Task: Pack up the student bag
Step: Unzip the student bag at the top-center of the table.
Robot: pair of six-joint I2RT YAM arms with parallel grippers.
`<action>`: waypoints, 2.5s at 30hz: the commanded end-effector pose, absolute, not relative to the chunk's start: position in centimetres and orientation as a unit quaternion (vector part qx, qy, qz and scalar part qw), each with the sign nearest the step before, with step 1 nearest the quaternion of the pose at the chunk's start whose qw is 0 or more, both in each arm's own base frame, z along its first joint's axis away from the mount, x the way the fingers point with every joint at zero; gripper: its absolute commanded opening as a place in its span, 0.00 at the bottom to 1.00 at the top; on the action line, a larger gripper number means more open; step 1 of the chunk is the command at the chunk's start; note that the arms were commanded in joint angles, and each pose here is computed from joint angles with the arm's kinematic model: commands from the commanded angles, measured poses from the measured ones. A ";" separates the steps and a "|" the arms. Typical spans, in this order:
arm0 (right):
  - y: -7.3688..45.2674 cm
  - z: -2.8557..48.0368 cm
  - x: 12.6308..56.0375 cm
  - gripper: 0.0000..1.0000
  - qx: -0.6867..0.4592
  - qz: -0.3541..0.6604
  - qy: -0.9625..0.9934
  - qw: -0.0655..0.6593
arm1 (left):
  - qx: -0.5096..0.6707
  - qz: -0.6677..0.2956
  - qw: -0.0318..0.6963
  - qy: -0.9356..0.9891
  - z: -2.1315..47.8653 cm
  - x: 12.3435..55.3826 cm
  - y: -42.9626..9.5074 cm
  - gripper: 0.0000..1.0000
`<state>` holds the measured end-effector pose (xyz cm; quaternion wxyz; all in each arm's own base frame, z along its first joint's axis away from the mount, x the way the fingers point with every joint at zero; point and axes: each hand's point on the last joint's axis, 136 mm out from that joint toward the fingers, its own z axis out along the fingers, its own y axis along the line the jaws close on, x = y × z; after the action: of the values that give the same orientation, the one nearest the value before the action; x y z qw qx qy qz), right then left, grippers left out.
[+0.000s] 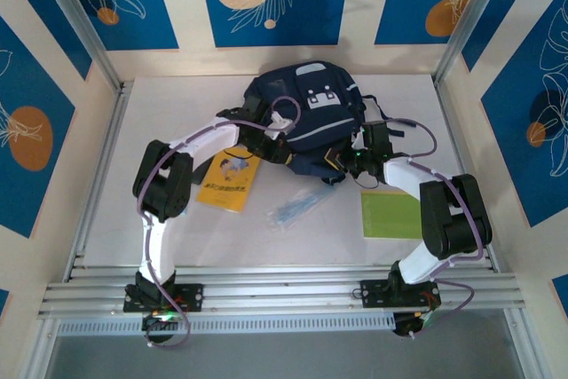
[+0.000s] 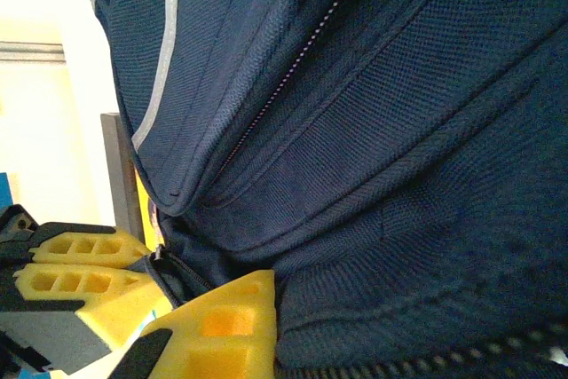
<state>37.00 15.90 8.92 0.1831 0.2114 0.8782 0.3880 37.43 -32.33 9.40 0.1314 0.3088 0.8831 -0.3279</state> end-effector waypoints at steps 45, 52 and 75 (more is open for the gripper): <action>14.2 9.6 37.9 0.00 0.222 0.378 0.875 0.204 | 0.143 -0.371 0.140 0.907 6.9 39.9 -36.1 0.61; 14.1 9.6 37.8 0.00 0.225 0.377 0.875 0.204 | 0.138 -0.386 0.110 0.905 6.9 37.8 -36.5 0.59; 14.1 9.3 37.8 0.00 0.229 0.381 0.874 0.199 | 0.142 -0.473 0.136 0.859 11.0 37.1 -39.5 0.51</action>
<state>36.89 13.43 7.72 0.1756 0.2470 0.8833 0.3576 38.44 -37.68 8.88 0.1436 0.1199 0.8848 -0.4268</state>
